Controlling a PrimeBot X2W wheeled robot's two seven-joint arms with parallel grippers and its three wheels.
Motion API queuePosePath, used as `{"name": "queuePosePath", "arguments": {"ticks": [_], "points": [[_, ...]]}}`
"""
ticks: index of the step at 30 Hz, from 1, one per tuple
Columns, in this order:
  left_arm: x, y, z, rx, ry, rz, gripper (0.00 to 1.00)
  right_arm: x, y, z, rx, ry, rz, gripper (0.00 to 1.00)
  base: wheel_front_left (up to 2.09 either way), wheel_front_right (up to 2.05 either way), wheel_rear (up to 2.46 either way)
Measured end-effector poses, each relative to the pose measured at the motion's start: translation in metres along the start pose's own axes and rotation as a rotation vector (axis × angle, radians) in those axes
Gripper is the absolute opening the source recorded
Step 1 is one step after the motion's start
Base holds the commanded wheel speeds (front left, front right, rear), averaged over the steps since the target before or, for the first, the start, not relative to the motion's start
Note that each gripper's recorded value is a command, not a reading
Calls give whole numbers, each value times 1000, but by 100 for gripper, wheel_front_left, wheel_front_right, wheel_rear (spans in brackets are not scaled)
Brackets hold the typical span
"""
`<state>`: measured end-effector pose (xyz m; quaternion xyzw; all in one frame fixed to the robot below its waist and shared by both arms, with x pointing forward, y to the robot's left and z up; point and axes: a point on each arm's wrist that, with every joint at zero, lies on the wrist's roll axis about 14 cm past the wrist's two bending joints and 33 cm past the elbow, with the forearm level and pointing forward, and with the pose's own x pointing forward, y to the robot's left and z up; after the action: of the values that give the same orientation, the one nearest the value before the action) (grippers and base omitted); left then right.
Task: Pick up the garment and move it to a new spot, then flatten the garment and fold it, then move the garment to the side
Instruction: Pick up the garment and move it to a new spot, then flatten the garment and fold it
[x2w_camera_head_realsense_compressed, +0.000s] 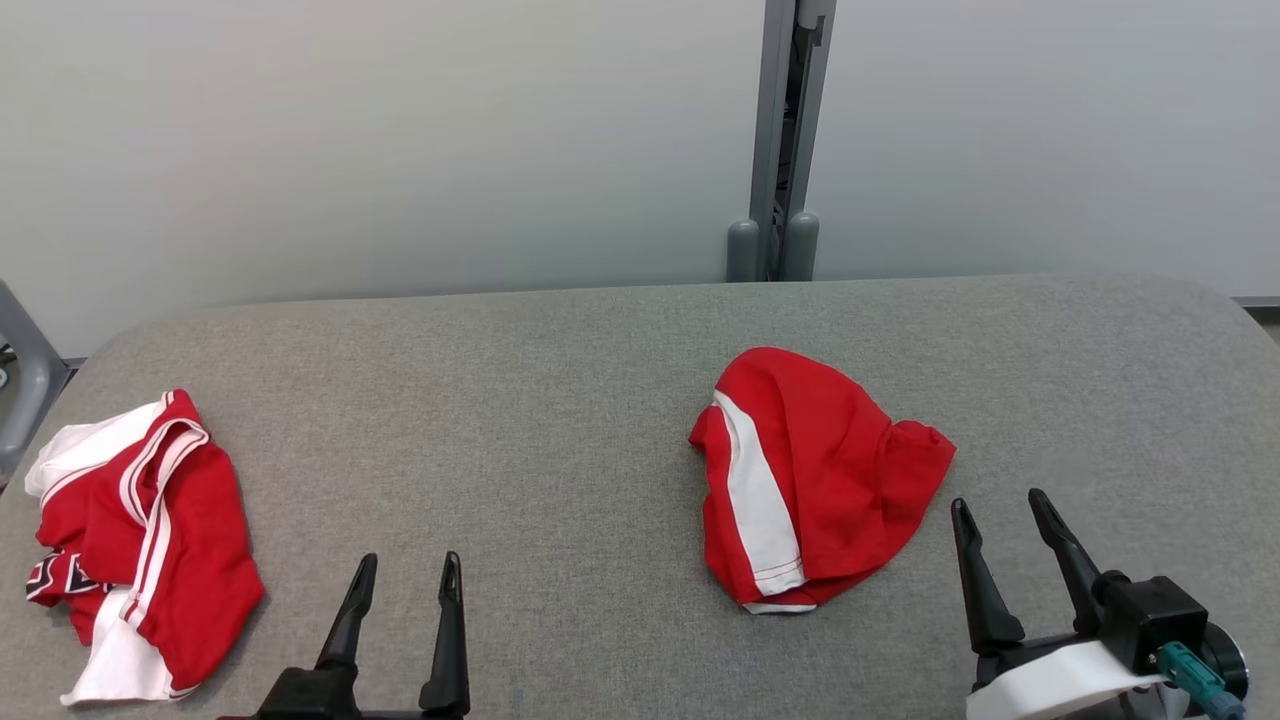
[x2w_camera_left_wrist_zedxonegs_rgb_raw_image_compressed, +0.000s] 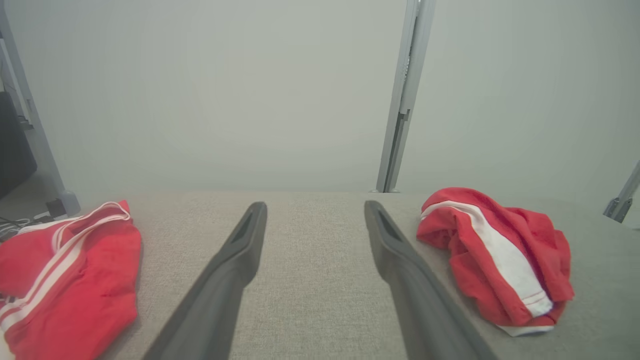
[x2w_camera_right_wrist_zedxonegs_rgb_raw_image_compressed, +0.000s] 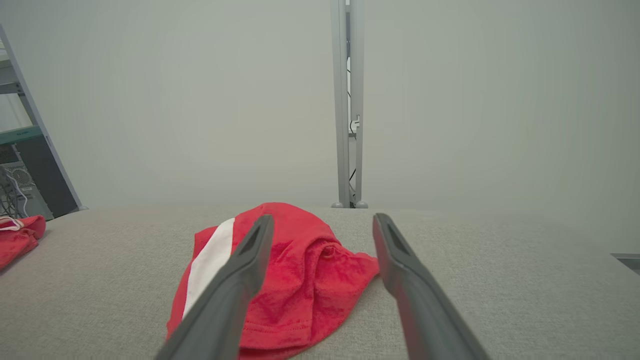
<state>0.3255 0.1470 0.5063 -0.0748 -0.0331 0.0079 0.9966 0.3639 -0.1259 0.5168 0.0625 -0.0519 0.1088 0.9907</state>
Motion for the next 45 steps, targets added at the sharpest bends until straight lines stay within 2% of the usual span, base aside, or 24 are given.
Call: {"name": "queuePosePath", "arguments": {"ticks": [21,27,34,45], "points": [[3,3,-6,15,9,-13,100,0,-1,-5,17,14,-5,100,0,0,0],[2,2,-10,2,23,-14,100,4,15,-10,-7,31,49,100,0,0,0],[4,-2,-15,-13,41,-19,100,16,56,-32,-6,97,185,100,0,0,0],[3,17,-21,-13,64,50,100,41,58,-85,-25,275,212,100,0,0,0]]}}
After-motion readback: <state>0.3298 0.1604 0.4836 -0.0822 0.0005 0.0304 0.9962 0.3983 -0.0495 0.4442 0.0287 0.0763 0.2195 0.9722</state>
